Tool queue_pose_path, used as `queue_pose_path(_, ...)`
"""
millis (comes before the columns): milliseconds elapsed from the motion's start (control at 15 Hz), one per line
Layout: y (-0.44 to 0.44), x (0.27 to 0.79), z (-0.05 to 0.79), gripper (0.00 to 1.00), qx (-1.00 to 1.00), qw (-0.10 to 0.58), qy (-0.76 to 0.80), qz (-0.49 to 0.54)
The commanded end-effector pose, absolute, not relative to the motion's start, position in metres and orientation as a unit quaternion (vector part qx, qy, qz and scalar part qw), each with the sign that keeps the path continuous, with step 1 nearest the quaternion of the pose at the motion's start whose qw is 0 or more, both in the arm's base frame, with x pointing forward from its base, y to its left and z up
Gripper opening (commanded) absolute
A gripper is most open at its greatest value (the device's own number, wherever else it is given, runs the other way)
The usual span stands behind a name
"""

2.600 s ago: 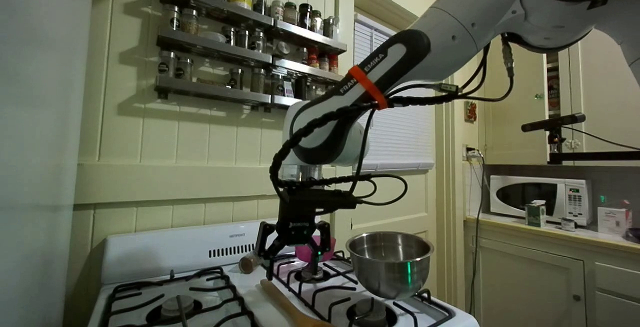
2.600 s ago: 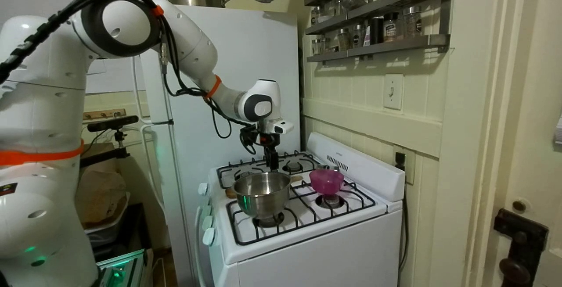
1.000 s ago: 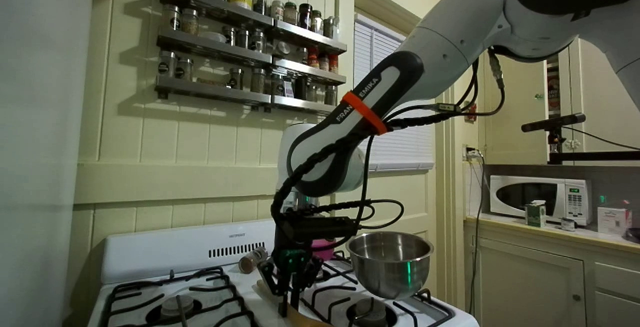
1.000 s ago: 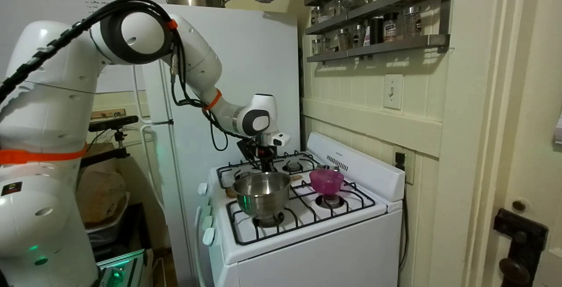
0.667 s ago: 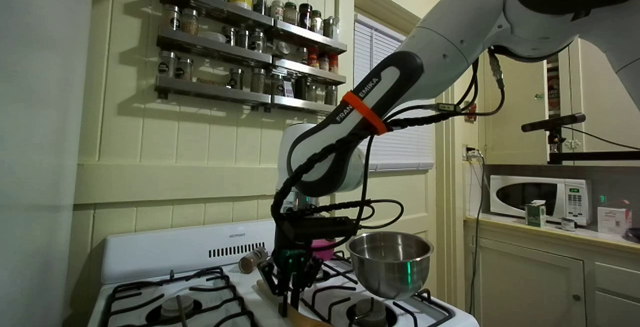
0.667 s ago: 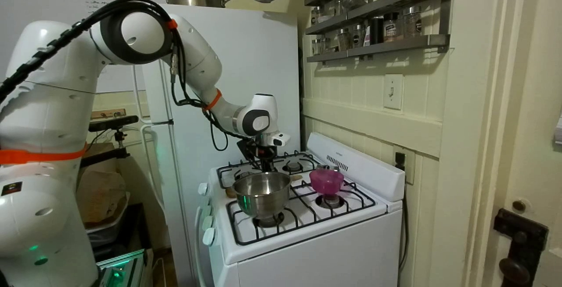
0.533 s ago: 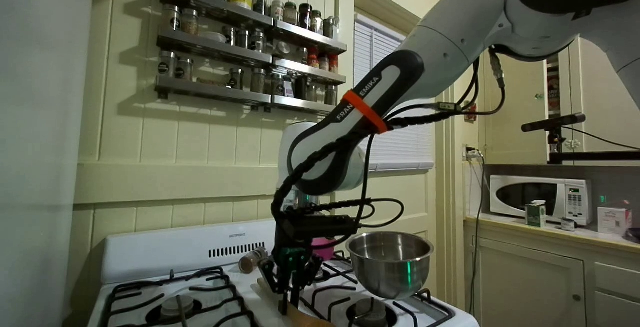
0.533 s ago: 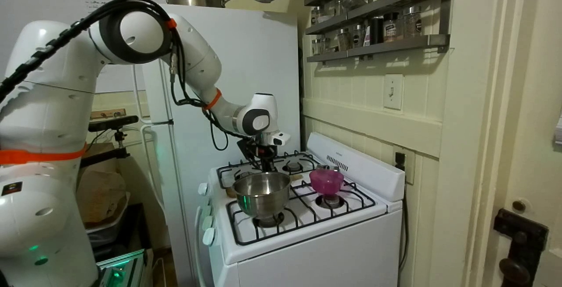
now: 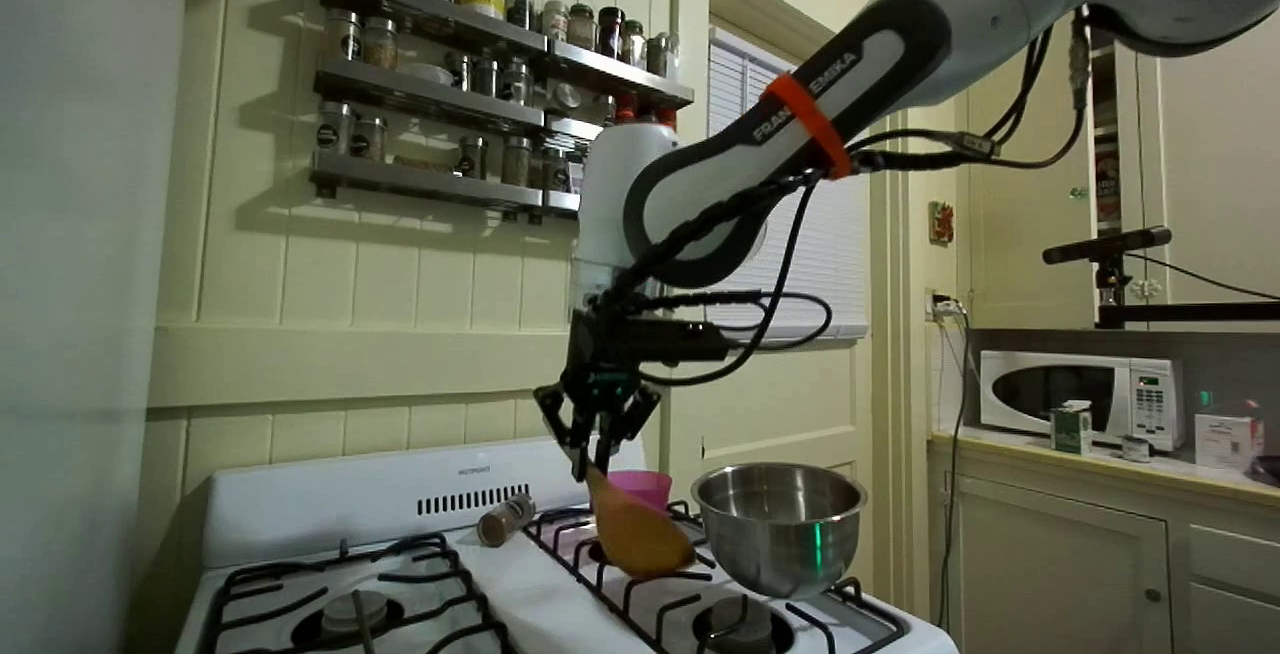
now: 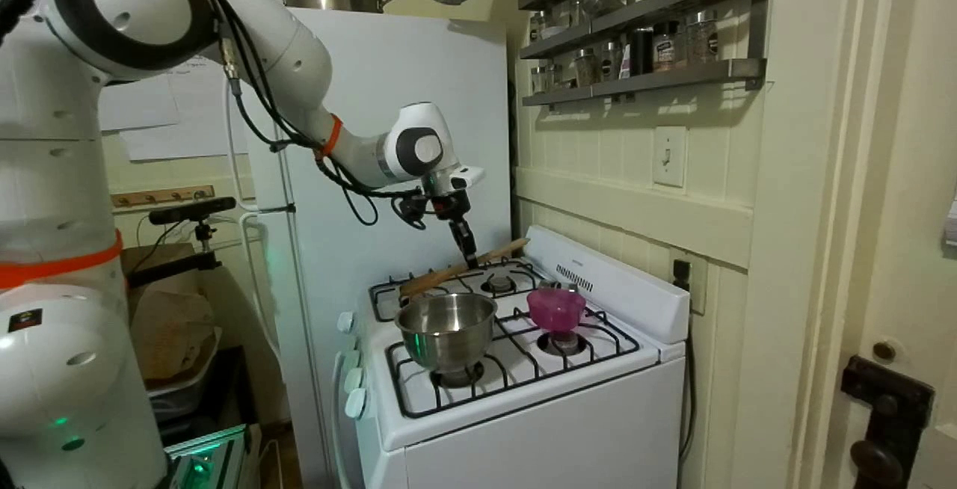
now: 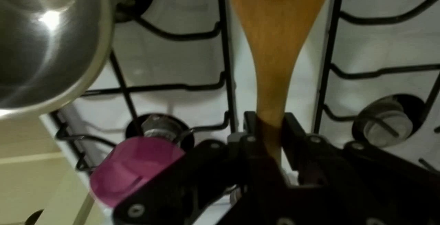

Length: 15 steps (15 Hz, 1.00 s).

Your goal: Pick up the wooden spatula, then move it around the inside of the bowl

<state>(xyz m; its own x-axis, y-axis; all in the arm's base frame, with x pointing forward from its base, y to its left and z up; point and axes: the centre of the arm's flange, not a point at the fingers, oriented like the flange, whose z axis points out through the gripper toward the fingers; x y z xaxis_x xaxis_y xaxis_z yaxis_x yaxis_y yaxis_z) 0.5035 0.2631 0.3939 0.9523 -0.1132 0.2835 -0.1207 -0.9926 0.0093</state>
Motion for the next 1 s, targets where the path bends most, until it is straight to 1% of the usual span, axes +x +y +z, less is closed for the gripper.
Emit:
queue_pose_path(0,0.257,0.455,0.461,0.05,0.973,0.072,-0.088,0.198)
queue_pose_path(333,0.235,0.401,0.52,0.05,0.944,0.152,-0.13,0.262)
queue_pose_path(400,0.219,0.384,0.525,0.05,0.942,0.145,-0.156,0.259)
queue_pose_path(467,0.246,0.422,0.519,0.22,0.951,0.133,-0.124,0.249)
queue_pose_path(733,0.225,0.397,0.527,0.22,0.943,0.145,-0.145,0.261)
queue_pose_path(800,0.224,0.397,0.526,0.05,0.943,0.145,-0.145,0.261)
queue_pose_path(867,0.217,0.397,0.522,0.05,0.937,0.181,-0.144,0.263)
queue_pose_path(933,0.213,0.398,0.52,0.05,0.93,0.201,-0.138,0.274)
